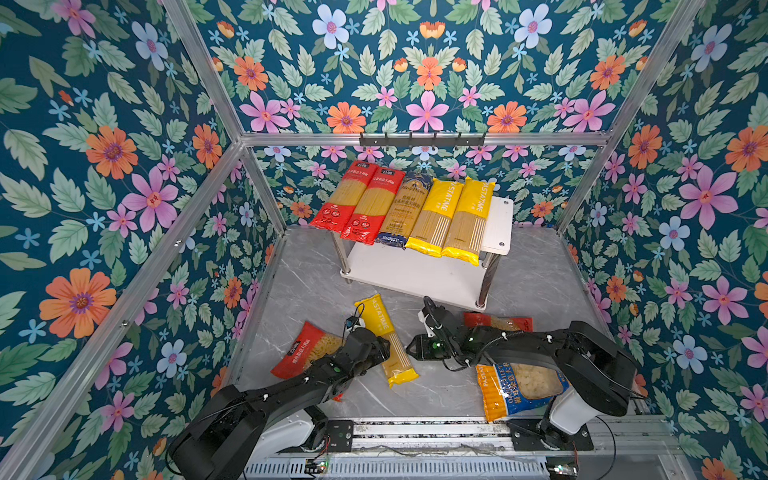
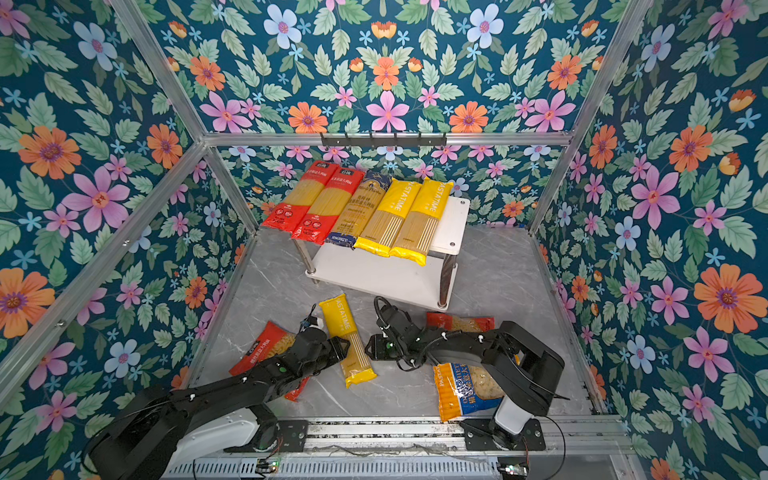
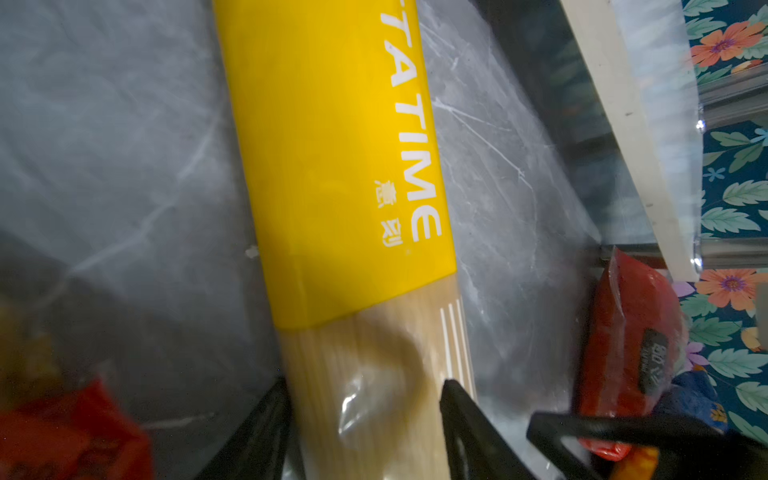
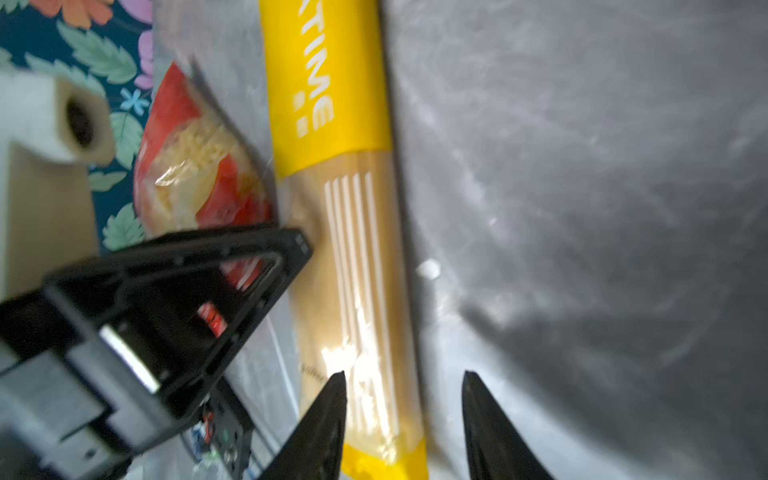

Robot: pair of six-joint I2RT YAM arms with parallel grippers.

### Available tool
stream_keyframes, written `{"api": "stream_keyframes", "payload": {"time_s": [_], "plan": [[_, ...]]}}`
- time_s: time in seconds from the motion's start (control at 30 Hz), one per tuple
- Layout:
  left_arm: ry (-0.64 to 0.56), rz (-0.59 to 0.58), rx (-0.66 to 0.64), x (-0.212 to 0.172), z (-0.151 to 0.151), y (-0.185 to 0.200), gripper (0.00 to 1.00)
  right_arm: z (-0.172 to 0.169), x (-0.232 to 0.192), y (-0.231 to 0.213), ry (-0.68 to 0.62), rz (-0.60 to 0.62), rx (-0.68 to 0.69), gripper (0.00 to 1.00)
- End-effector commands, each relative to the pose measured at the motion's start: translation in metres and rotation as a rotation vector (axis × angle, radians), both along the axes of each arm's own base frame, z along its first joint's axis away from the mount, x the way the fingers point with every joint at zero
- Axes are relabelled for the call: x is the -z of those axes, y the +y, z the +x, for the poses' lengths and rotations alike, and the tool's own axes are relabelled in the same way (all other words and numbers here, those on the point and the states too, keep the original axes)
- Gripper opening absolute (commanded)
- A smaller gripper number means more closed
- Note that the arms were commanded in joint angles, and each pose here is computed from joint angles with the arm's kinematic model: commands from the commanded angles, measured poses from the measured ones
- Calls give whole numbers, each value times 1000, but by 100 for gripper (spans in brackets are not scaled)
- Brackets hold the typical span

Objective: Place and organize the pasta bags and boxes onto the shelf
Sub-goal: 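Close both grippers on the PASTATIME bag's two ends and lift it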

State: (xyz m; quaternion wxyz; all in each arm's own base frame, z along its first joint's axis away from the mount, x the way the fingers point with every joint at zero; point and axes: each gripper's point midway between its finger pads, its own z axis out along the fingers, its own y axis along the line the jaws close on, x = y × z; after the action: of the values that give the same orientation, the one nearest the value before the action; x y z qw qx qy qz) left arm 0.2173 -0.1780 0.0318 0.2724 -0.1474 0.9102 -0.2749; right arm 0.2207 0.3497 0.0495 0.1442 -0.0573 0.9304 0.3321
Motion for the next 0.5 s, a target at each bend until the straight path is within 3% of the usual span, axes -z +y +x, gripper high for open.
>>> {"api": "stream_keyframes", "payload": {"time_s": [0.0, 0.27, 0.47], "plan": [[37, 50, -15, 12, -8, 13, 59, 23, 0, 10, -35, 22, 51, 49], [40, 41, -48, 18, -11, 23, 50, 52, 9, 35, -71, 30, 62, 51], [45, 22, -48, 25, -13, 22, 43, 54, 18, 58, -39, 66, 7, 49]]}}
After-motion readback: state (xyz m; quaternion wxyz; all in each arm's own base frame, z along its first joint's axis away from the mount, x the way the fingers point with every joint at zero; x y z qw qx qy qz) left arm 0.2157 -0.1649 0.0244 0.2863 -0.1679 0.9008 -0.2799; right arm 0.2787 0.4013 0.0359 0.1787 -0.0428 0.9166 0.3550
